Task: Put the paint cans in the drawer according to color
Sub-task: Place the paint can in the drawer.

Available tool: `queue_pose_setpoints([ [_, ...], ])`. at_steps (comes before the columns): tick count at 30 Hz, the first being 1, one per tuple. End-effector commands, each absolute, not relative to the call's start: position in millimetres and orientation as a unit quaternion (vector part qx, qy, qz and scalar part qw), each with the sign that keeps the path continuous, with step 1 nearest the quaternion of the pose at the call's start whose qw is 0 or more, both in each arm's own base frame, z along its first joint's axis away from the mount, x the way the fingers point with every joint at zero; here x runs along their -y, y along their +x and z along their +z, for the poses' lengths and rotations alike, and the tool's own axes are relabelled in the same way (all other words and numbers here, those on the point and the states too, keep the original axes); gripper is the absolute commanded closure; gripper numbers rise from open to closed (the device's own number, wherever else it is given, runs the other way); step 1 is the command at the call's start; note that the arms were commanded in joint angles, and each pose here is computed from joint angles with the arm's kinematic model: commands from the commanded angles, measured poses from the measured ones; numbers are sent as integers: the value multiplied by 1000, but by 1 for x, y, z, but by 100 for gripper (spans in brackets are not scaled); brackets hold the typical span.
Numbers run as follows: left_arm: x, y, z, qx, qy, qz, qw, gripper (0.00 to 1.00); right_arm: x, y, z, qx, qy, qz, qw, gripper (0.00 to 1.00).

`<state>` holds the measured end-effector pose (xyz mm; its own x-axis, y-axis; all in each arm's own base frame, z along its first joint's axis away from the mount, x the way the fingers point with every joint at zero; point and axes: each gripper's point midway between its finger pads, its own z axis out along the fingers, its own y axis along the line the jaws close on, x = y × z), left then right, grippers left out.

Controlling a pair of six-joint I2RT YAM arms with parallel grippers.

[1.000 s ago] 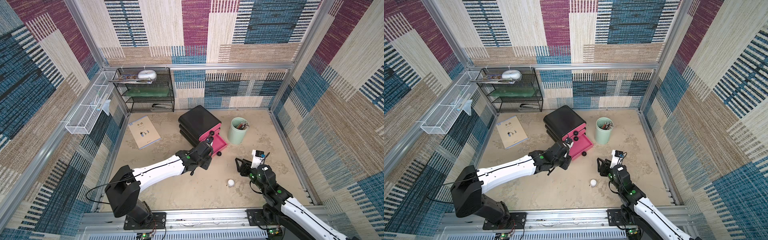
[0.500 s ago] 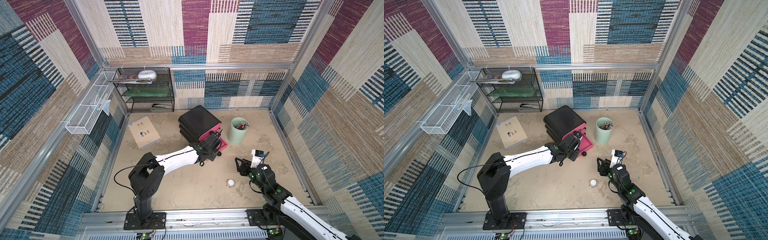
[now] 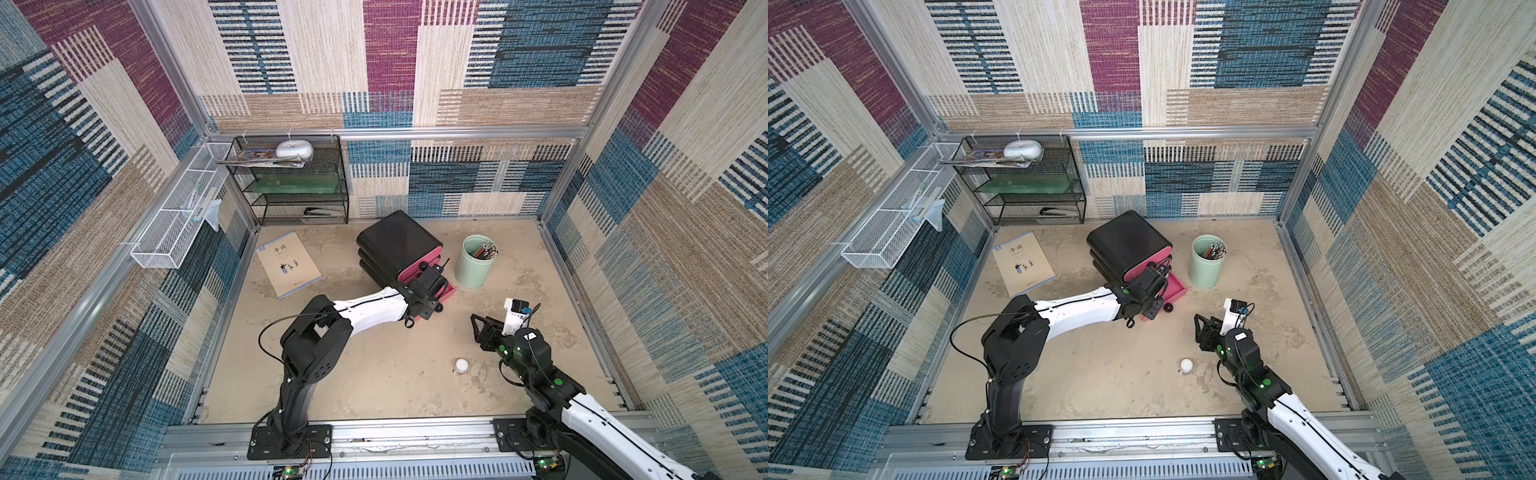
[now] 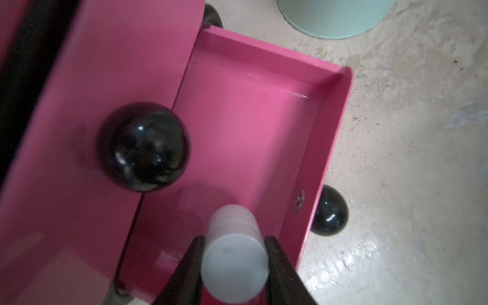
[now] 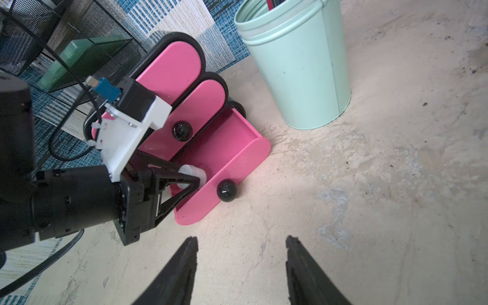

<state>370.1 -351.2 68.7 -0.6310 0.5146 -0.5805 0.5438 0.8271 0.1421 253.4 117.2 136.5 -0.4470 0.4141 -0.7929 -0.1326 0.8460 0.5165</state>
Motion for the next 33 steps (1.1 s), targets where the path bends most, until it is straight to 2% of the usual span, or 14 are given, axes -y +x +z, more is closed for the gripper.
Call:
queue_pose_setpoints([
  [1,354,376,70,-902,289,-25,319,65,-116,256,143,-804,87,262,527,42],
  [14,355,379,84,-899,286,-29,332,45,-117,256,148,-809,78,253,525,42],
  [18,351,376,106,-895,275,-38,350,46,-118,255,149,-812,76,255,520,42],
  [22,350,360,142,-879,255,-85,393,49,-119,253,145,-827,73,248,499,42],
  [26,332,341,169,-867,207,-138,431,53,-127,249,138,-859,61,240,449,42],
  [29,305,326,176,-863,157,-171,448,54,-144,244,134,-890,42,249,380,42],
  [33,252,315,155,-878,59,-208,426,55,-165,235,117,-937,12,226,265,43],
])
